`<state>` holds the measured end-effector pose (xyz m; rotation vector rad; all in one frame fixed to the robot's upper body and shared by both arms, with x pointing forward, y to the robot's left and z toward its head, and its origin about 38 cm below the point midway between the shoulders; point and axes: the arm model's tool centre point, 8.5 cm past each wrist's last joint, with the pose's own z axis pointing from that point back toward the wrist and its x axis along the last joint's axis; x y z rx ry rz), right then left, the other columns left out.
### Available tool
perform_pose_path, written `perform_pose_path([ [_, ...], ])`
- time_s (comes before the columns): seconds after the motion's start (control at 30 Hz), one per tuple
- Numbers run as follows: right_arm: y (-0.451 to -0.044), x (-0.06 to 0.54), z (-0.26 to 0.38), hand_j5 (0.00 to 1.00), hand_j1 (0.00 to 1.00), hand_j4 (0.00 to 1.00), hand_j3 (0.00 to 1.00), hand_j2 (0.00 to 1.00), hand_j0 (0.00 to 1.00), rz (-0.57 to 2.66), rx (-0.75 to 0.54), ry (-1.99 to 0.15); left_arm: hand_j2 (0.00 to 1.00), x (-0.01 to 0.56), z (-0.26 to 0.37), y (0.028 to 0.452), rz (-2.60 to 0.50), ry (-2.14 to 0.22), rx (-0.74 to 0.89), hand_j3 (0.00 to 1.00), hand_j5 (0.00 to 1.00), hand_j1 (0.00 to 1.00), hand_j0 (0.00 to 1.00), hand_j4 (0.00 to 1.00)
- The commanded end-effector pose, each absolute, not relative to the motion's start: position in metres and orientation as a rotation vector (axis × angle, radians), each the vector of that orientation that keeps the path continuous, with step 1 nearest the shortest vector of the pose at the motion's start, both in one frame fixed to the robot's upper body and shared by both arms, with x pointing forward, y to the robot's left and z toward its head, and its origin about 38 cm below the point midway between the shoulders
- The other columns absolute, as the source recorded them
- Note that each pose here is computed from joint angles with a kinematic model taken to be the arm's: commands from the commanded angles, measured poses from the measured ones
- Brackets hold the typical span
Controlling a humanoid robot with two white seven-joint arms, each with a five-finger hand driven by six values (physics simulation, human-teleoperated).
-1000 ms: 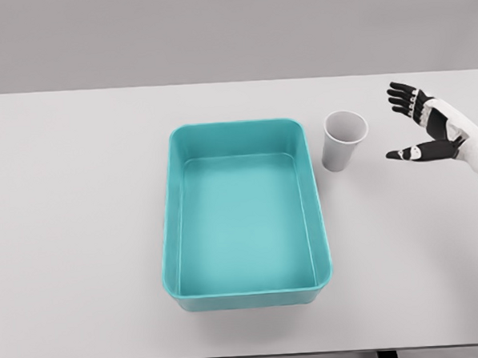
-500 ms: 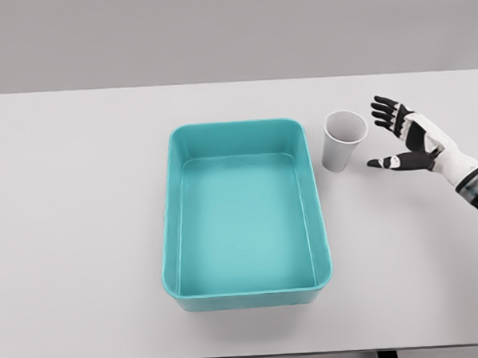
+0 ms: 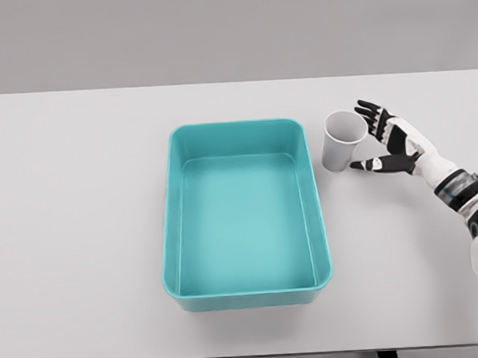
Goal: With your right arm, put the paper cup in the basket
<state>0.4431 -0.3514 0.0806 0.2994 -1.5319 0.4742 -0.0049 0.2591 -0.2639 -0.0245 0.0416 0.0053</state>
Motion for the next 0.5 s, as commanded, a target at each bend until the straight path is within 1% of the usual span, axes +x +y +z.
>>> perform_pose_path([
  [0.0, -0.348, 0.443, 0.078, 1.0, 1.0, 1.0, 1.0, 1.0, 1.0, 0.464, 0.311, -1.532, 1.0, -0.005, -0.264, 0.259, 0.005, 0.042, -0.025, 1.0, 1.0, 1.0, 1.0, 1.0],
  [0.47, -0.327, 0.452, 0.073, 1.0, 1.0, 1.0, 1.0, 1.0, 1.0, 0.475, 0.337, -1.525, 1.0, -0.005, -0.264, 0.259, 0.005, 0.042, -0.025, 1.0, 1.0, 1.0, 1.0, 1.0],
])
